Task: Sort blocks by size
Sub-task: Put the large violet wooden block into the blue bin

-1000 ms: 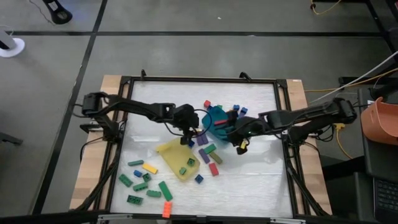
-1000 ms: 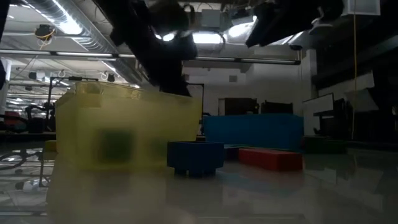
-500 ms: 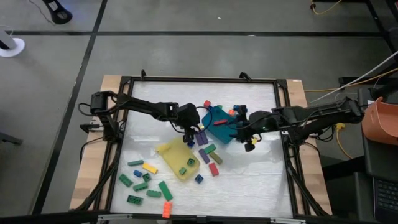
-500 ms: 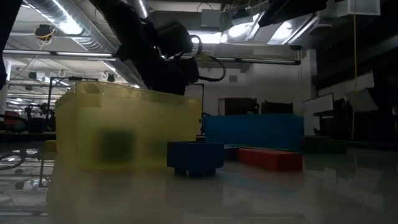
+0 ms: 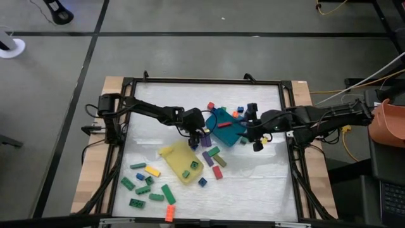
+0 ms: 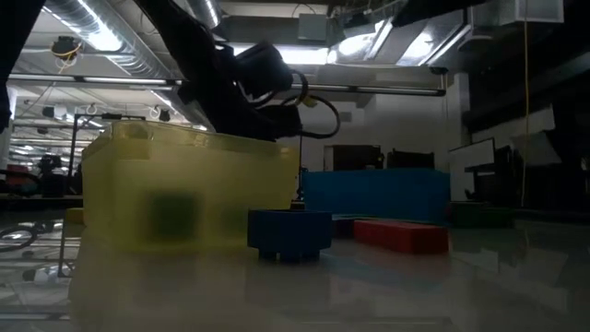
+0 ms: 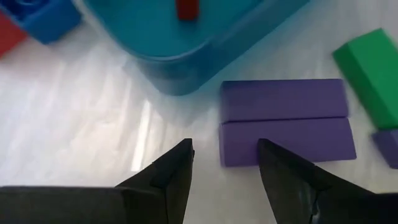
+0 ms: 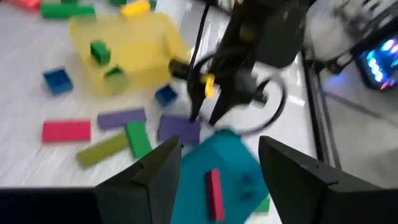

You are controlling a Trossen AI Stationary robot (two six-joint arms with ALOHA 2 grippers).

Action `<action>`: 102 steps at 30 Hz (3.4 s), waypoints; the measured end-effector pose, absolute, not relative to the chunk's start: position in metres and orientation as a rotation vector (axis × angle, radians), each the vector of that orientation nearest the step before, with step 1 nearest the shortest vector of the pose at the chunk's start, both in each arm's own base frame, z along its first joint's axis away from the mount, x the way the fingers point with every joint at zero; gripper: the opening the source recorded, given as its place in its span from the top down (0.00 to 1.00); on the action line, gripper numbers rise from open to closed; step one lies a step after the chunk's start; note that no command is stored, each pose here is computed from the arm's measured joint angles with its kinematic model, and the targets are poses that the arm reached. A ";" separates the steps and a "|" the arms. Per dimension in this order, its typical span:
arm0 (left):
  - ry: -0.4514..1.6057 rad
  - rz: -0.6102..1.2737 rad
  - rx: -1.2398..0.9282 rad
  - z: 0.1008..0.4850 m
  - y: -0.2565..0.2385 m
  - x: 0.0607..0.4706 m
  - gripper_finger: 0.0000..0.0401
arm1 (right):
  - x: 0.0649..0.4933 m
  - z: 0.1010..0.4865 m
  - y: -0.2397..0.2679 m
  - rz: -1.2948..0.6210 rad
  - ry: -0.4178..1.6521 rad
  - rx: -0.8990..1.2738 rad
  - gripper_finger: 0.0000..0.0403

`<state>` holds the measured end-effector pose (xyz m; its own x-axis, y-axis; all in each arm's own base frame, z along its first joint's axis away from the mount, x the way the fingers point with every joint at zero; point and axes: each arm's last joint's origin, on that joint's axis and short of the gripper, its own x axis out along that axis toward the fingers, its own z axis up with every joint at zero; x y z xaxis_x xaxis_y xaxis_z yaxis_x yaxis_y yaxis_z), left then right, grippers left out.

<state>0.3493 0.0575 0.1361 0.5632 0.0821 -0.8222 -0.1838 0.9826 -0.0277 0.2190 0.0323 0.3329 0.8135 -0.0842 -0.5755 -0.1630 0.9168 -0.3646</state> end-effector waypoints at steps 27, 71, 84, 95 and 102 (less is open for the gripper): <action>1.026 0.408 -0.250 0.165 0.127 0.305 0.58 | 0.203 0.323 0.029 -0.002 0.787 -0.315 0.47; 1.057 -0.072 0.382 0.148 0.097 0.327 0.58 | 0.172 0.268 0.021 -0.168 0.960 -0.194 0.47; 1.037 -0.015 0.310 0.148 0.092 0.330 0.58 | 0.172 0.268 0.021 -0.175 0.957 -0.181 0.47; 1.137 0.059 0.145 0.143 0.099 0.319 0.58 | 0.172 0.268 0.021 -0.175 0.957 -0.181 0.47; 1.147 0.133 0.034 0.140 0.105 0.317 0.69 | 0.173 0.268 0.021 -0.190 0.956 -0.135 0.47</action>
